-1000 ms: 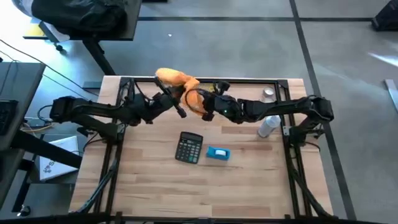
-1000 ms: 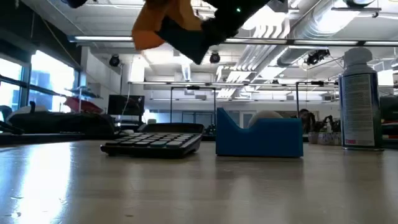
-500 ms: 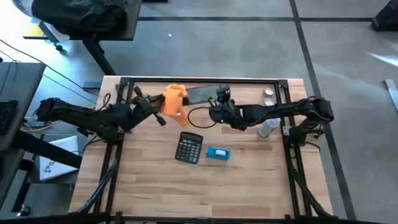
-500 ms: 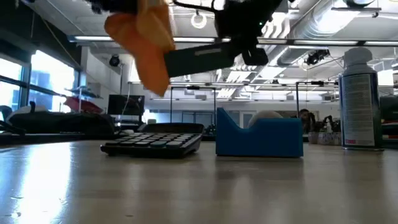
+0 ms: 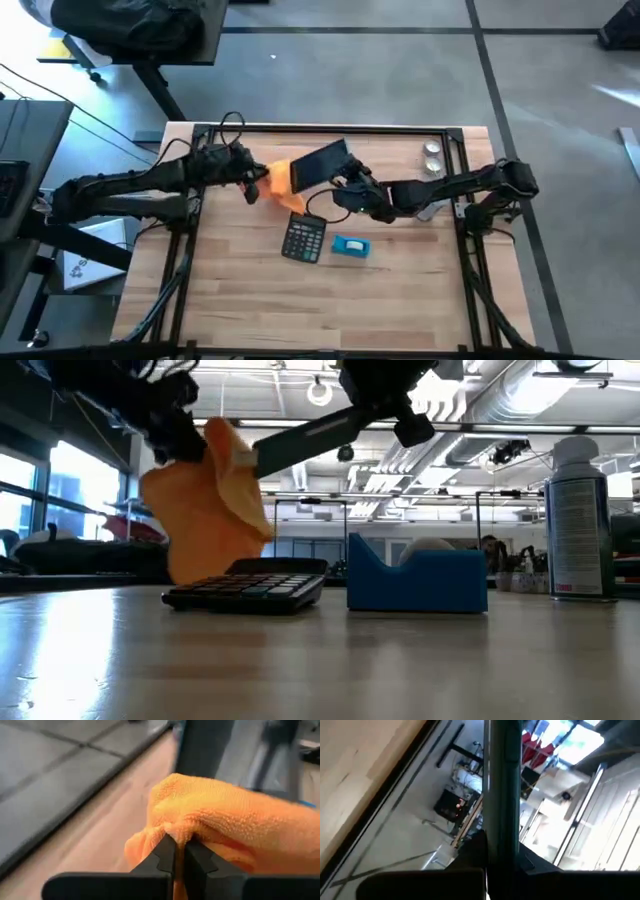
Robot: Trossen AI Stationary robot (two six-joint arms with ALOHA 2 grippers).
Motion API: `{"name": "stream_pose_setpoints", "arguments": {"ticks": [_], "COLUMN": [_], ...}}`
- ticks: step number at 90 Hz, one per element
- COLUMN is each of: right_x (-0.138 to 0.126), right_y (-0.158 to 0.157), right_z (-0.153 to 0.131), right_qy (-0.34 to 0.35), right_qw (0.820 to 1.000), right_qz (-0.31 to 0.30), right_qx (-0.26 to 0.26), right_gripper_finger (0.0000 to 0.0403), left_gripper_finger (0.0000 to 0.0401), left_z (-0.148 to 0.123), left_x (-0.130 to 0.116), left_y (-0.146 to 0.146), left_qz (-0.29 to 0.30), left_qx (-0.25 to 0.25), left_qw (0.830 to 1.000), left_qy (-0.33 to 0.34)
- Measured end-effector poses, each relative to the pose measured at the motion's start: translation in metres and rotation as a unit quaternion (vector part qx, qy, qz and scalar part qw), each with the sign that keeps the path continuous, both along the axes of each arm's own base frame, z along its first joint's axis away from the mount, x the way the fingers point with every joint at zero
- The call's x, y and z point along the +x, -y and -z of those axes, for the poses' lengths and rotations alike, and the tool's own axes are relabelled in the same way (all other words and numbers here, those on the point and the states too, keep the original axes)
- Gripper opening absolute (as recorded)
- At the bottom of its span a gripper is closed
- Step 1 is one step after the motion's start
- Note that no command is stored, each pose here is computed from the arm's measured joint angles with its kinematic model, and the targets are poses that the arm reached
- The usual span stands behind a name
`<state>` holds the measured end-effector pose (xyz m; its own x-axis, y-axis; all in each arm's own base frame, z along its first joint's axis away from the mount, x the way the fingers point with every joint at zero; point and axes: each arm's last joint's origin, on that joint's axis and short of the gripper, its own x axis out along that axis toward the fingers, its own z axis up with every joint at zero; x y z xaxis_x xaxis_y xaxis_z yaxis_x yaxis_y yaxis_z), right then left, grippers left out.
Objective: Apply microfiber cloth
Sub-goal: Wipe the back of the cellphone with the microfiber cloth, then wipe the front of the cellphone with the microfiber cloth
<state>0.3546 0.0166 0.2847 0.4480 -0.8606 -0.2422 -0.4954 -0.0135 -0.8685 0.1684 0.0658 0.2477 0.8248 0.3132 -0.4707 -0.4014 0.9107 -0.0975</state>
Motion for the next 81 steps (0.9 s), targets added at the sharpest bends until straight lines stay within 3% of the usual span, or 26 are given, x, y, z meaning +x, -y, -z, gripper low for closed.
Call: {"name": "stream_pose_setpoints", "arguments": {"ticks": [10, 18, 33, 52, 62, 72, 81], "right_x": [0.0, -0.001, -0.006, -0.002, 0.003, 0.007, 0.004], "right_y": [-0.004, -0.007, -0.013, -0.014, -0.017, -0.019, -0.018], "right_z": [0.0, 0.001, 0.019, 0.044, 0.044, 0.032, 0.023], "right_qy": [-0.015, -0.022, -0.057, -0.13, -0.154, -0.134, -0.133], "right_qw": [1.0, 1.0, 0.996, 0.99, 0.987, 0.989, 0.988], "right_qz": [-0.012, -0.021, -0.041, -0.032, -0.041, -0.027, -0.013], "right_qx": [-0.005, -0.002, 0.05, 0.032, -0.007, -0.051, -0.073], "right_gripper_finger": [0.0, 0.0, 0.0, 0.0, 0.0, 0.0, 0.0], "left_gripper_finger": [0.0003, 0.002, 0.0076, 0.015, 0.0174, 0.0188, 0.0195], "left_z": [0.014, 0.022, 0.038, 0.061, 0.048, 0.022, -0.003], "left_x": [-0.004, -0.009, -0.009, 0.005, 0.015, 0.02, 0.013], "left_y": [-0.007, -0.012, -0.021, -0.027, -0.032, -0.035, -0.037], "left_qz": [0.04, 0.04, 0.025, 0.076, 0.119, 0.142, 0.14], "left_qx": [-0.05, -0.069, -0.098, -0.212, -0.217, -0.198, -0.179], "left_qw": [0.998, 0.997, 0.995, 0.974, 0.969, 0.97, 0.973], "left_qy": [0.007, 0.004, 0.01, -0.027, -0.015, 0.005, -0.041]}}
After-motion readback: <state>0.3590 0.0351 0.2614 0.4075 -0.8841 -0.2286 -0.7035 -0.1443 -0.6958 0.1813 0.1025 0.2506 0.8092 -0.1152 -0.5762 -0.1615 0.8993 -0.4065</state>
